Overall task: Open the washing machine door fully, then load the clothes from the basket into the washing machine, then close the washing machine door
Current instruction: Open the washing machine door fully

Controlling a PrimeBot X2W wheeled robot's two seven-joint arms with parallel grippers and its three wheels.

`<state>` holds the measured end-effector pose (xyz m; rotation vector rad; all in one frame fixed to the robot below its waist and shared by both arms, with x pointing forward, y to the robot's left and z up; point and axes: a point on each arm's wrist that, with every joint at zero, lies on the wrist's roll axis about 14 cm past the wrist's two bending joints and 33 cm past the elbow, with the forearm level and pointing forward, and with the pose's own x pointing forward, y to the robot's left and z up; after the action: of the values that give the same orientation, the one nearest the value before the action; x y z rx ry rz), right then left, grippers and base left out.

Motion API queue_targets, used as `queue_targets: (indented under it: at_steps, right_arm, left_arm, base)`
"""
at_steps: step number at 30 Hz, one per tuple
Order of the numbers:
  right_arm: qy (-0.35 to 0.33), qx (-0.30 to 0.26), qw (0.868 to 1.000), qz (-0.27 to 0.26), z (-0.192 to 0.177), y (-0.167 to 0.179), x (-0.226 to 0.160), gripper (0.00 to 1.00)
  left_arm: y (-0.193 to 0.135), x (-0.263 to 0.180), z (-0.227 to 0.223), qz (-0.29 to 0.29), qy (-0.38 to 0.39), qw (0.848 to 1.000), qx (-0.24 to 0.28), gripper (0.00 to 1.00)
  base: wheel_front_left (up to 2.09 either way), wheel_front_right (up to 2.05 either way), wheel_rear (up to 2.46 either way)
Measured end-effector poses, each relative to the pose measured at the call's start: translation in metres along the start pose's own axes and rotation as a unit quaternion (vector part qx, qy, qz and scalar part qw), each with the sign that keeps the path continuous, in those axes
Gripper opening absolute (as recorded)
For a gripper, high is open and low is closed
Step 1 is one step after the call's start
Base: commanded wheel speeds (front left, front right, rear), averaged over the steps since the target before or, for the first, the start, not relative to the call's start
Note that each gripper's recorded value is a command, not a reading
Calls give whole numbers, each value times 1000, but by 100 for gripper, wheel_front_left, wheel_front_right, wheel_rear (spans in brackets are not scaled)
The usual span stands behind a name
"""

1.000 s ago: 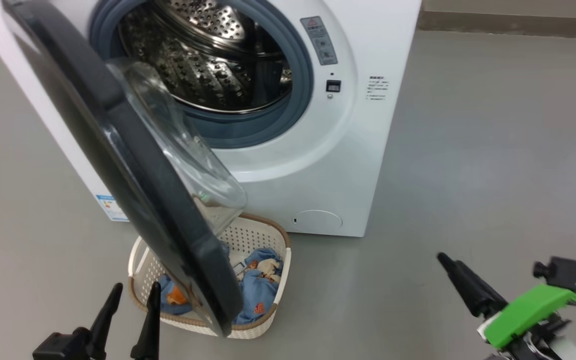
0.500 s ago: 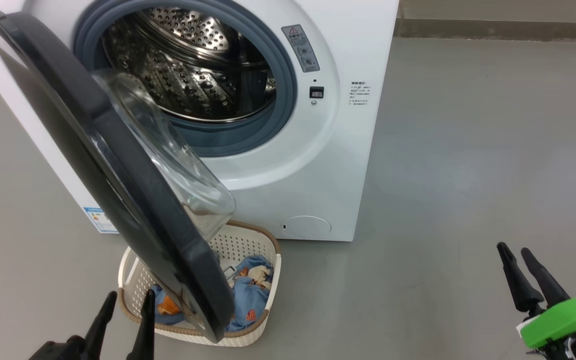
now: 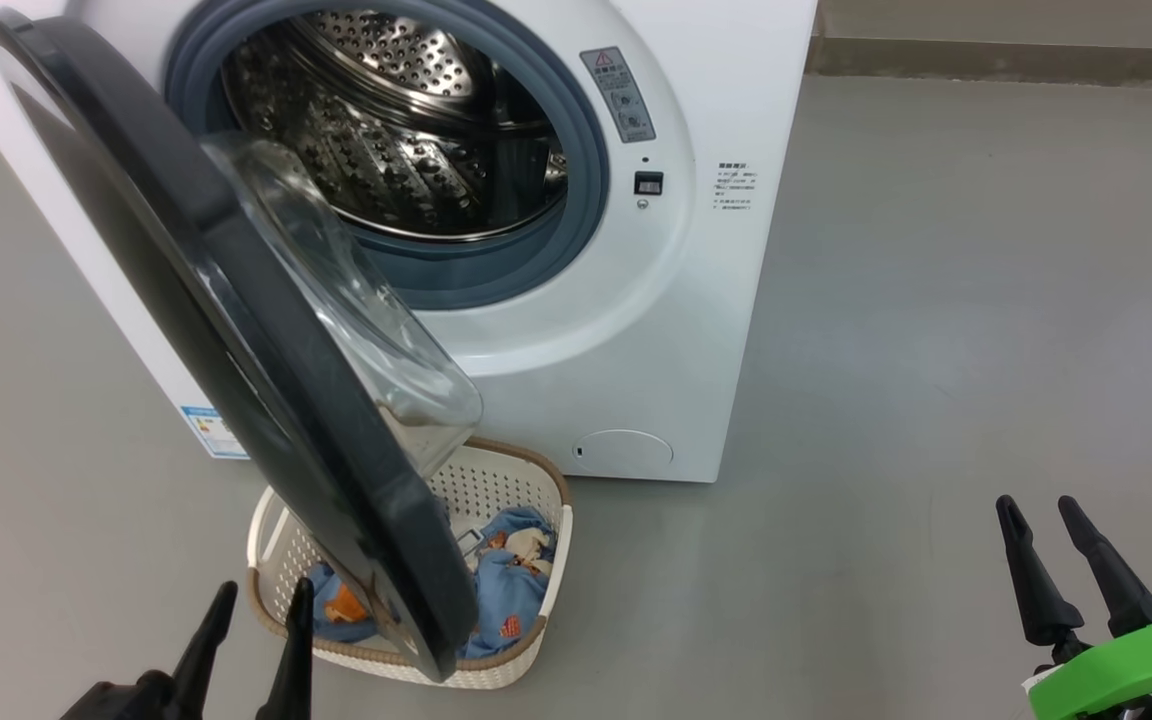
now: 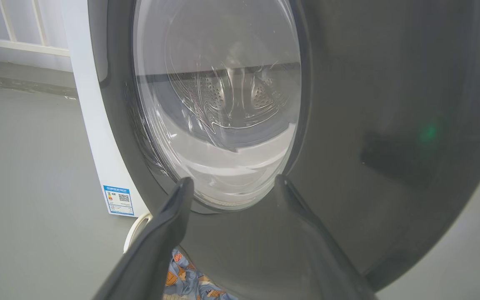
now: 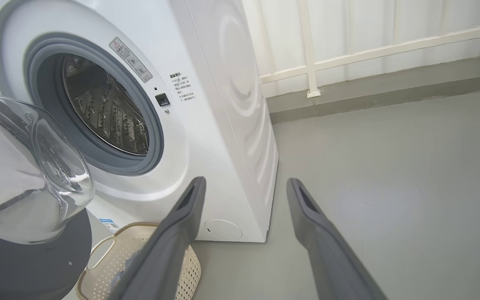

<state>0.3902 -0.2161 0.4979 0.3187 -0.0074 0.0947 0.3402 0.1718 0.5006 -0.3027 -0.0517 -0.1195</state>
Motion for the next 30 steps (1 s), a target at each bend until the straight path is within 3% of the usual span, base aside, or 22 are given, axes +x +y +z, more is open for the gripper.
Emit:
queue_targets:
  at_steps: [20, 21, 22, 23, 24, 30]
  right_arm:
    - [47, -49, 998, -4, -33, -3, -6, 100]
    - [47, -48, 998, -5, -34, -3, -6, 100]
    - [46, -47, 998, -6, -34, -3, -6, 100]
    - [46, -46, 998, -6, -33, -2, -6, 100]
    - [45, -47, 998, -6, -33, -2, -6, 100]
    - [38, -48, 998, -4, -28, 0, -5, 100]
  left_arm:
    - [5, 3, -7, 13, 9, 1000, -8, 100]
    - [5, 4, -6, 13, 8, 1000, -6, 96]
    - [5, 4, -6, 13, 7, 1000, -5, 47]
    - [5, 4, -5, 13, 5, 1000, -2, 15]
    - [6, 5, -2, 15, 1, 1000, 0, 0]
    - [15, 11, 60, 38, -102, 994, 1, 0]
  base:
    - [0, 0, 0]
    - [0, 0, 0]
    - [0, 0, 0]
    - [0, 0, 0]
    - [0, 0, 0]
    - [0, 0, 0]
